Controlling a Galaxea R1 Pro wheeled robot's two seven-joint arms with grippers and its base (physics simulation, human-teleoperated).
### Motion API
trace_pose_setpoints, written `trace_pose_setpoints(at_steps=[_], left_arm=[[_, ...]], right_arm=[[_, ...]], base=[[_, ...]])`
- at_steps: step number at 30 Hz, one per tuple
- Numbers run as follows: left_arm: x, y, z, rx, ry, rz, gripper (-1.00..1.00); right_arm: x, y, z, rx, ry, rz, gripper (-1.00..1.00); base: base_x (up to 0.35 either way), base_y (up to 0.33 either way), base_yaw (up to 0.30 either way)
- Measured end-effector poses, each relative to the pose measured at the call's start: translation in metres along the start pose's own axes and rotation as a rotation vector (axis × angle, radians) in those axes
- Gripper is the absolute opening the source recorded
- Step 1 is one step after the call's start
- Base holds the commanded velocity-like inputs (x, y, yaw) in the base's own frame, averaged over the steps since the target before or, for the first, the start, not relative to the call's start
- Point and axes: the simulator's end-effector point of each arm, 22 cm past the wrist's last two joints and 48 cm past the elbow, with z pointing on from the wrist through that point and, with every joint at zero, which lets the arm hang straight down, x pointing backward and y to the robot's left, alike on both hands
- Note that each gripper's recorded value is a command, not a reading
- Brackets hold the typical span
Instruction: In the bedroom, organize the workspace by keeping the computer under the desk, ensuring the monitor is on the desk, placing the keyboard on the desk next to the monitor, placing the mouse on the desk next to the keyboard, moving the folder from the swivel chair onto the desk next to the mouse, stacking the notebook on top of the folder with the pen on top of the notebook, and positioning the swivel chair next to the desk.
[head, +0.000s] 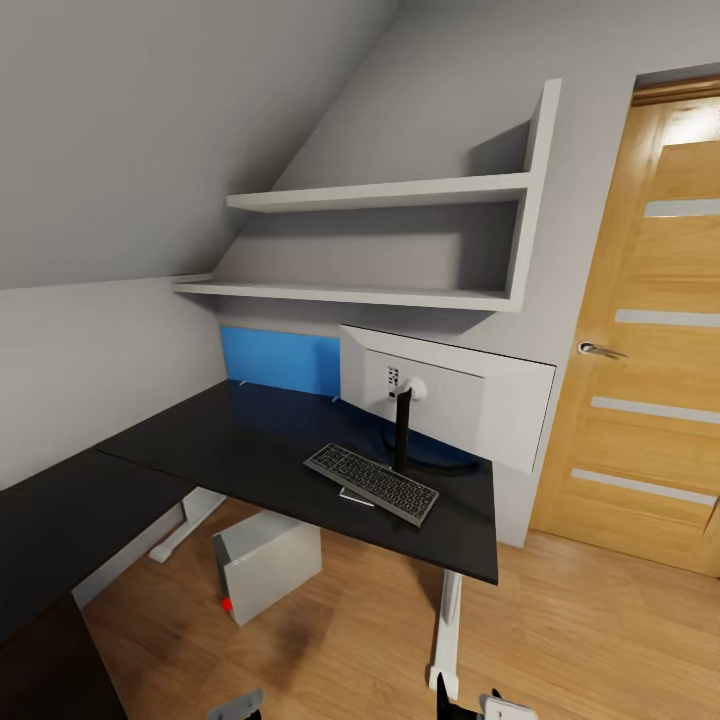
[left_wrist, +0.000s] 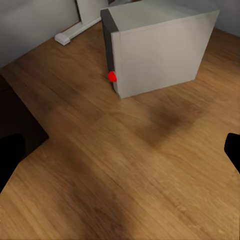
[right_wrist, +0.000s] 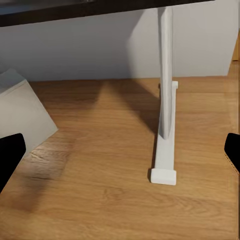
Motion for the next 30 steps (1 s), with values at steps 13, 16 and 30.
trace_pose_setpoints(at_steps=[13,16,30], left_arm=[[0.0,0.001,0.0,-0.001,0.0,0.0,1.0],[0.0,0.001,0.0,-0.002,0.0,0.001,1.0],[0.0,0.002,0.0,-0.005,0.0,0.0,1.0]], right_arm=[[-0.079,-0.156,0.046,0.298,-0.025,0.151,1.0],[-0.112,-0.187,0.056,0.326,-0.024,0.188,1.0],[-0.278,-0.182,0.076,0.265,-0.056,0.221,1.0]], base=[[0.0,0.0,0.0],[0.0,0.0,0.0],[0.037,0.0,0.0]])
